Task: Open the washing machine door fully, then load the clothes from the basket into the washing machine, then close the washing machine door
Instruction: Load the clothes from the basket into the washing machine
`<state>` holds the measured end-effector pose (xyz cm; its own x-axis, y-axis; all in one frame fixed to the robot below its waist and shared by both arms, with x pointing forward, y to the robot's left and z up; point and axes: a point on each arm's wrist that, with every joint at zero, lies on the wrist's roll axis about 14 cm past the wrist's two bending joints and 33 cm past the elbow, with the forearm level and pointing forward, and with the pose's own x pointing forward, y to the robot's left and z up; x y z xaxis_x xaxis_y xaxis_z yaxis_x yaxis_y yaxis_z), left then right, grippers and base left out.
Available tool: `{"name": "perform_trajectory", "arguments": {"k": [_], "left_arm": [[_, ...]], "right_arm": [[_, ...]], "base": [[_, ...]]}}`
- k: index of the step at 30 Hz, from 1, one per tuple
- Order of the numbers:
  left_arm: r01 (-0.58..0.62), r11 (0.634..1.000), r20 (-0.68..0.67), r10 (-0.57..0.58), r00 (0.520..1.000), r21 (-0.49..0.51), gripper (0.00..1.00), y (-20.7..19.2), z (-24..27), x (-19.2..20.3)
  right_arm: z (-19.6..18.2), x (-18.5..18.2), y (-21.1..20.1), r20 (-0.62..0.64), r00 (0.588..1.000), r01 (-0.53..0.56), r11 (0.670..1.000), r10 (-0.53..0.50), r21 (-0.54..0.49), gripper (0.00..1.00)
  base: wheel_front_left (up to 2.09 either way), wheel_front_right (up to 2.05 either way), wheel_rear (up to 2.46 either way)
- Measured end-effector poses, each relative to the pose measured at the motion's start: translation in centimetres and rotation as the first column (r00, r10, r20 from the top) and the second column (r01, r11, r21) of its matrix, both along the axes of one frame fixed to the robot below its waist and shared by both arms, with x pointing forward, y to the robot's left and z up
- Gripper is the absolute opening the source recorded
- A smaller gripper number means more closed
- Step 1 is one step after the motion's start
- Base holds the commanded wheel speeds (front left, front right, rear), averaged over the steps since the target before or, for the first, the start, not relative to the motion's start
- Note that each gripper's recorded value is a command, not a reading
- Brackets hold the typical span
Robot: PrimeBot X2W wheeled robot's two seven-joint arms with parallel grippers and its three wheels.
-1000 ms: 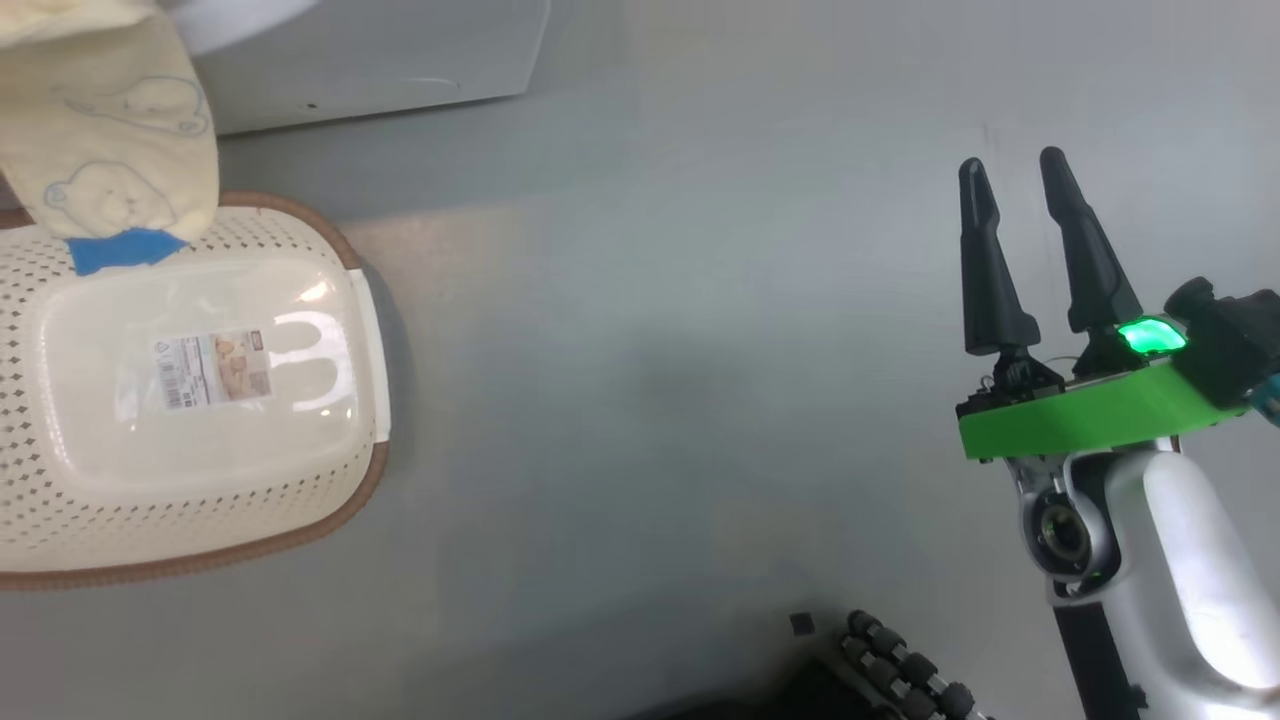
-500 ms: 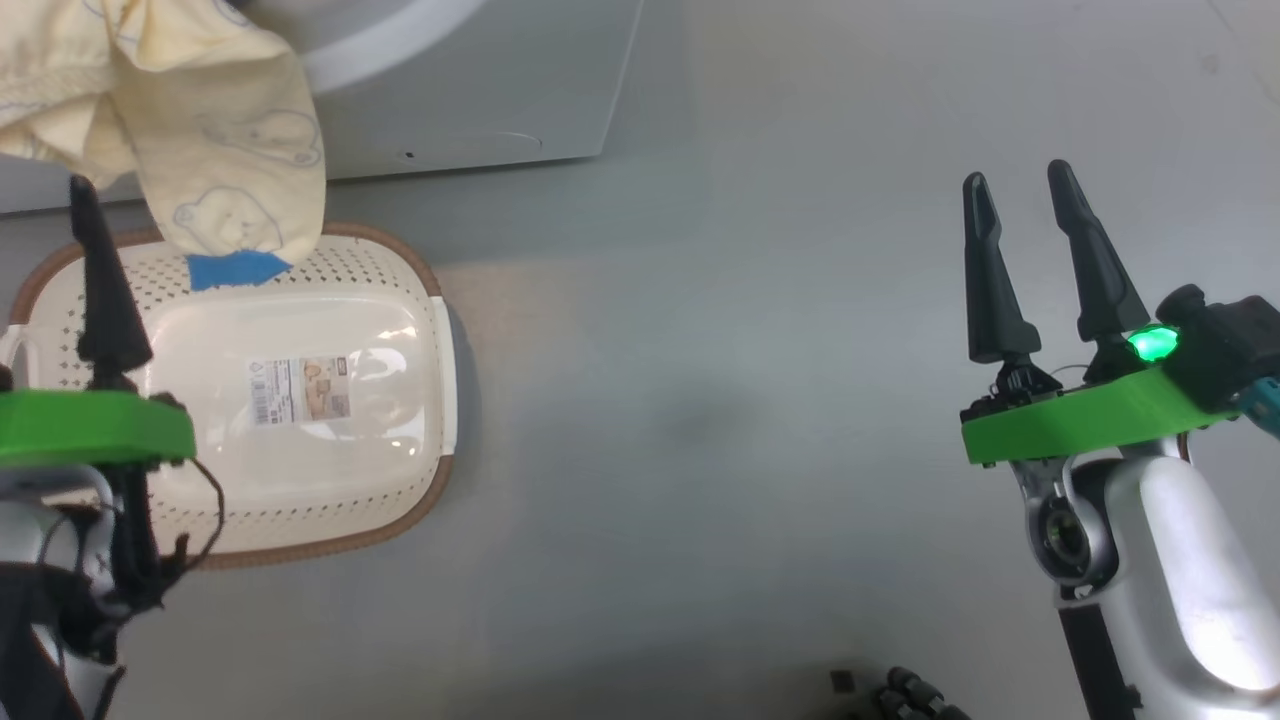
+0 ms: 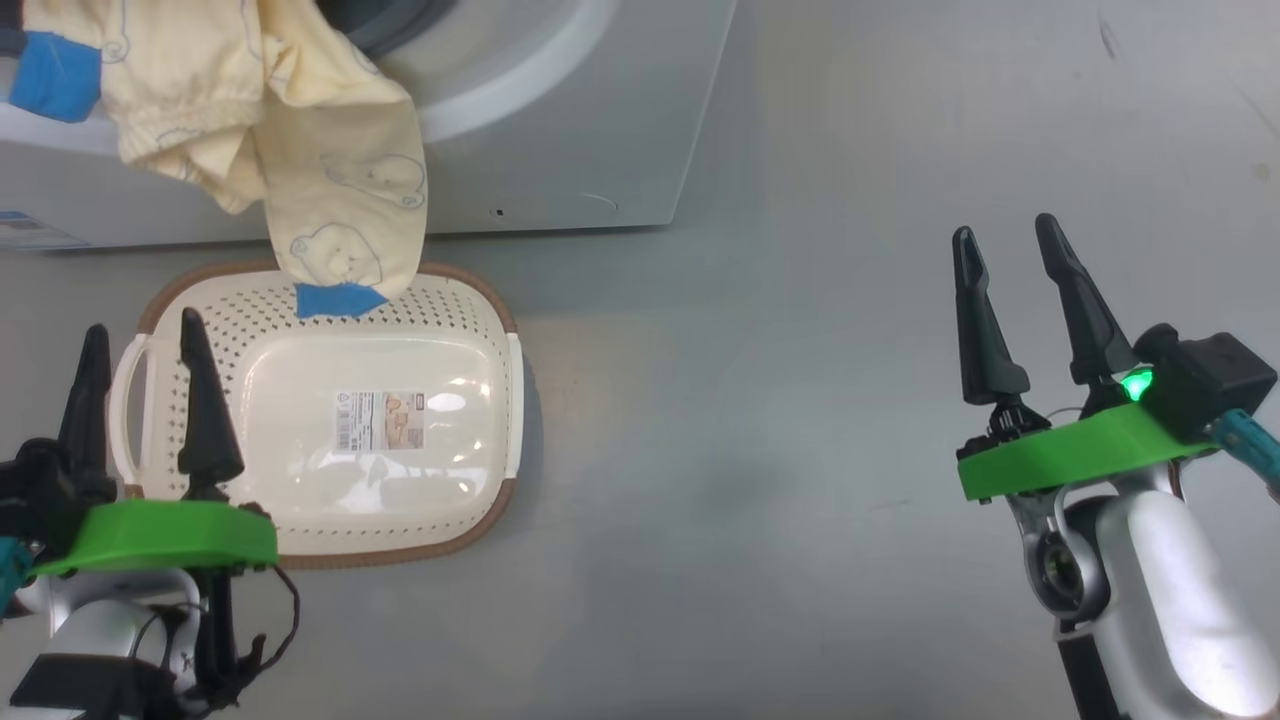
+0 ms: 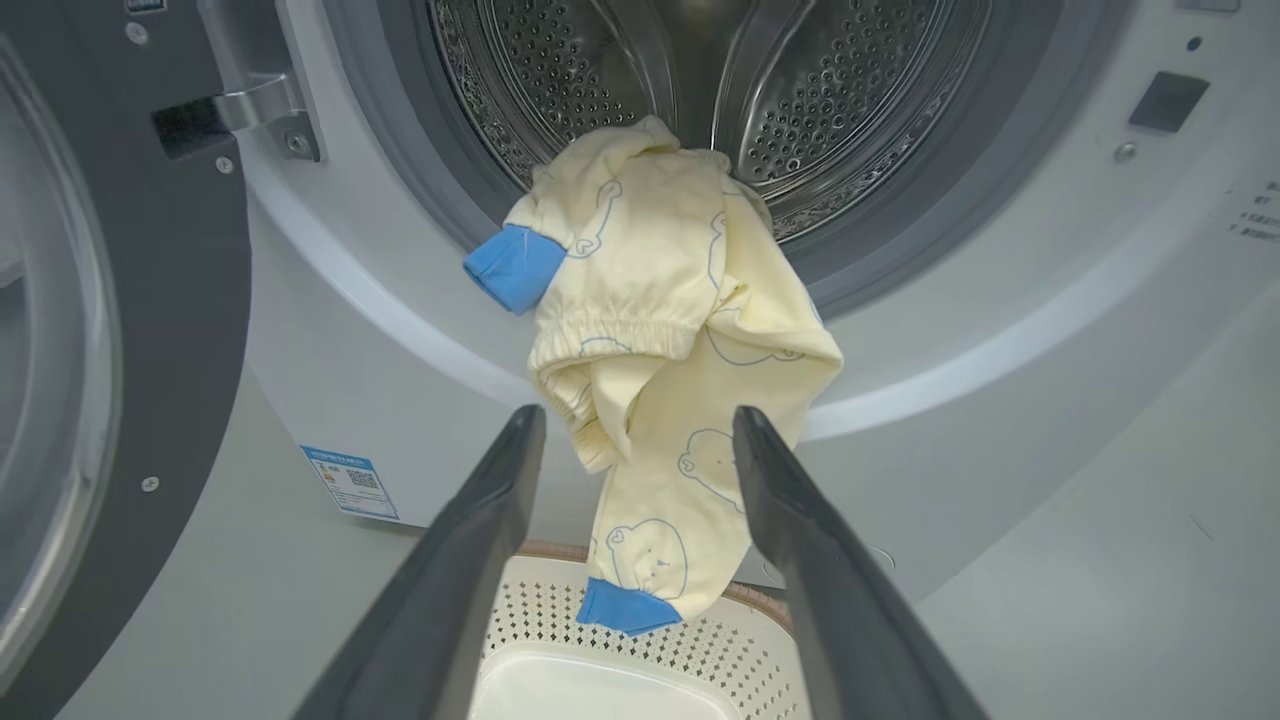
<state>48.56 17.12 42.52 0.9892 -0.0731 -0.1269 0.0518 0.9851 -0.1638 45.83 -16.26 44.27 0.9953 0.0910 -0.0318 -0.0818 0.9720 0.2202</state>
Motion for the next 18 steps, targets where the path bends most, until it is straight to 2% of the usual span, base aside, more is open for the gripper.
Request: {"name": "perform_trajectory", "arguments": {"k": [12, 18], "left_arm": [[-0.002, 1.0, -0.006, 0.002, 1.0, 0.01, 1.0, -0.1, 0.0, -0.5], [0.043, 0.999, -0.044, -0.043, 0.998, -0.007, 1.0, -1.0, -1.4, -0.5]], "right_arm": [[0.6, -0.7, 0.1, 0.002, 1.0, -0.004, 1.0, 0.004, -0.008, 1.0], [-0.1, -1.3, 0.1, -0.024, 1.0, -0.005, 1.0, 0.005, -0.007, 1.0]], "base": [[0.0, 0.0, 0.0], [0.0, 0.0, 0.0]]}}
